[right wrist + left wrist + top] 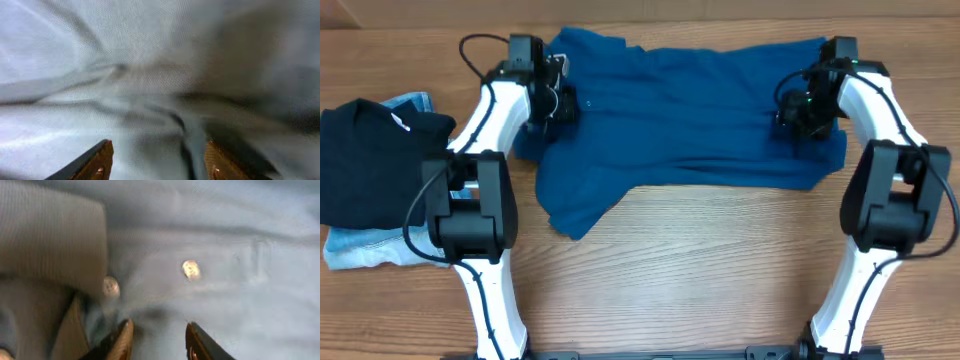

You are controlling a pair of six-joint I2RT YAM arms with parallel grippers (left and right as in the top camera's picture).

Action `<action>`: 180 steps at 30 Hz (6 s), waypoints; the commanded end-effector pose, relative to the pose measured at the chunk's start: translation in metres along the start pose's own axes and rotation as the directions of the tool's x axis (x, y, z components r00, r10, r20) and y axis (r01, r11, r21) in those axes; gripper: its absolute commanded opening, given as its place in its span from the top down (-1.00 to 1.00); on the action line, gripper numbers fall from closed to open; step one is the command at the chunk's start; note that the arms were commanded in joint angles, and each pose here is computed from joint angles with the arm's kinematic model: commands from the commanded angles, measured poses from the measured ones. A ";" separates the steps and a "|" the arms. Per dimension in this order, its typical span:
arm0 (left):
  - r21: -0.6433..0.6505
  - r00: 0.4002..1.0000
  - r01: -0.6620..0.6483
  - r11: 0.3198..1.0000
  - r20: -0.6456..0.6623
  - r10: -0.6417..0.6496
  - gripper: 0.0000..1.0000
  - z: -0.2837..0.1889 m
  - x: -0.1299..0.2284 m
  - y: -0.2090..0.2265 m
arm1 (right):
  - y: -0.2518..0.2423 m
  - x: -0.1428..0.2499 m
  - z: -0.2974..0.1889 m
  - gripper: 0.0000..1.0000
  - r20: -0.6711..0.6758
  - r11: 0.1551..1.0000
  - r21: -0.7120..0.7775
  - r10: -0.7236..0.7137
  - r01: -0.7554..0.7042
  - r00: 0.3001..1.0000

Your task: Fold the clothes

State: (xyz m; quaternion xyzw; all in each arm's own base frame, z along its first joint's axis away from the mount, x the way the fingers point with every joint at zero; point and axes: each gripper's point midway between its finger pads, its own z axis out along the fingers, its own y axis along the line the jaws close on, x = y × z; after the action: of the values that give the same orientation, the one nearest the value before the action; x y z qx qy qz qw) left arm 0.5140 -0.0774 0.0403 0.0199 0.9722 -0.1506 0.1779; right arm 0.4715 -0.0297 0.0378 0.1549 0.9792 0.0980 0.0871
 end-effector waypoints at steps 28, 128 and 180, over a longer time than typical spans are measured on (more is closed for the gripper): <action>0.039 0.869 0.001 0.999 -0.494 0.018 0.22 -0.050 0.155 -0.047 | -0.081 0.149 -0.026 0.92 -0.250 0.929 0.322 0.267 -0.180 0.931; -0.255 0.945 -0.054 0.966 -0.325 -0.033 0.87 -0.123 0.139 -0.022 | -0.153 0.185 -0.034 0.92 -0.299 0.824 0.193 0.567 -0.533 0.768; -0.318 0.999 -0.023 0.948 0.037 0.037 0.92 -0.137 0.060 -0.020 | -0.113 0.088 -0.090 0.92 0.121 0.924 0.020 0.376 -0.381 0.919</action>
State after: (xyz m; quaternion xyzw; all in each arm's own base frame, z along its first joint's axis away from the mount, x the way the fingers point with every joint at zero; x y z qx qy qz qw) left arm 0.4024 -0.0572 0.1469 0.0129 0.9815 0.0038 0.1909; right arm 0.3285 -0.1194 0.0924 0.3499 0.9263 0.0812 0.1138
